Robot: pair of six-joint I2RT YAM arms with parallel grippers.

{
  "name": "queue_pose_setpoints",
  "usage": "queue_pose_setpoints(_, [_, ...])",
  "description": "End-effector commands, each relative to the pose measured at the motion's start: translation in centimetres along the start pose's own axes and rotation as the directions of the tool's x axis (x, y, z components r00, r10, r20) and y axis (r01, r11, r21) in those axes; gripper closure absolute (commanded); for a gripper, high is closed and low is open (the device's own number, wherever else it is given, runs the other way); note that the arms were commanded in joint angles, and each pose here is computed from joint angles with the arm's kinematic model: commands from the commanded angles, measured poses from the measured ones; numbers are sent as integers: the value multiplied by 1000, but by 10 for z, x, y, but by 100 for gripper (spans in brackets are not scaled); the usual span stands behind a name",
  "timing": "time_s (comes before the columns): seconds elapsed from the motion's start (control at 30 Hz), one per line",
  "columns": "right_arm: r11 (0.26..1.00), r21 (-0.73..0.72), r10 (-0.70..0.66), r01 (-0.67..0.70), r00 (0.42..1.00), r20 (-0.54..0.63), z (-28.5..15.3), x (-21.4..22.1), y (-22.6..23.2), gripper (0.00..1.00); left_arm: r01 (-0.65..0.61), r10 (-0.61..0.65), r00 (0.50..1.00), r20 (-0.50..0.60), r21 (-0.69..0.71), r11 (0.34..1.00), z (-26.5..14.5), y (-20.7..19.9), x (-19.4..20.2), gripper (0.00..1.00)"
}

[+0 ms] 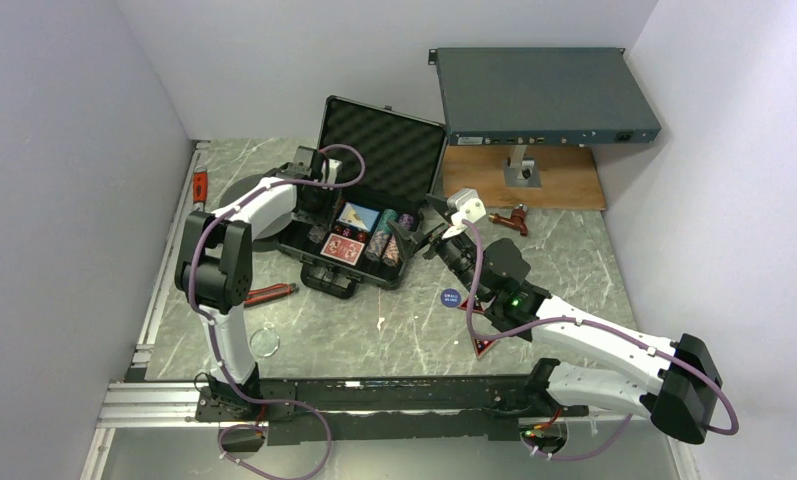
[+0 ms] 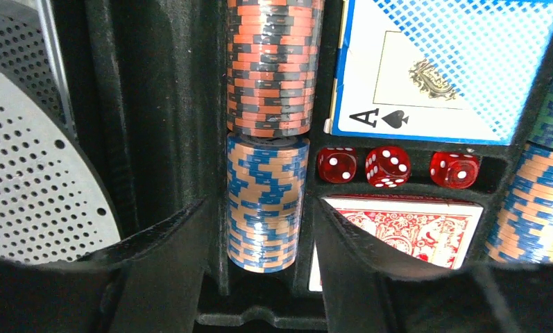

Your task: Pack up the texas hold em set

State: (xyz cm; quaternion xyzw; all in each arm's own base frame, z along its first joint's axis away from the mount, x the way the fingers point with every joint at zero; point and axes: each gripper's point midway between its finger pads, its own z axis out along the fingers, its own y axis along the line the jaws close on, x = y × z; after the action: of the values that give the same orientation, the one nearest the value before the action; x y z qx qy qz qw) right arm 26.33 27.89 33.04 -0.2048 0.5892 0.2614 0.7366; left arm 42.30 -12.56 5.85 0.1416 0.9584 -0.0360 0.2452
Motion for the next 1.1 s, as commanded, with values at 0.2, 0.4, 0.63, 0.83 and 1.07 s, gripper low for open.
queue_pose_setpoints(0.2, [999,-27,21,-20,999,26,-2,-10,5,7,34,-25,988,152,-57,998,-59,10,-30,43])
queue_pose_setpoints(0.4, [999,-36,28,-27,999,19,-1,-7,7,7,73,-57,985,166,-91,993,-87,15,-6,59])
queue_pose_setpoints(0.63, [998,-46,33,-33,999,2,1,-1,10,6,112,-104,984,145,-48,993,-75,6,27,80])
queue_pose_setpoints(0.83, [999,-44,29,-29,1000,-3,1,1,10,6,128,-125,984,129,-14,992,-57,0,32,87])
queue_pose_setpoints(1.07, [999,-44,27,-28,1000,-8,2,2,10,7,134,-132,983,127,-9,991,-43,-1,28,91])
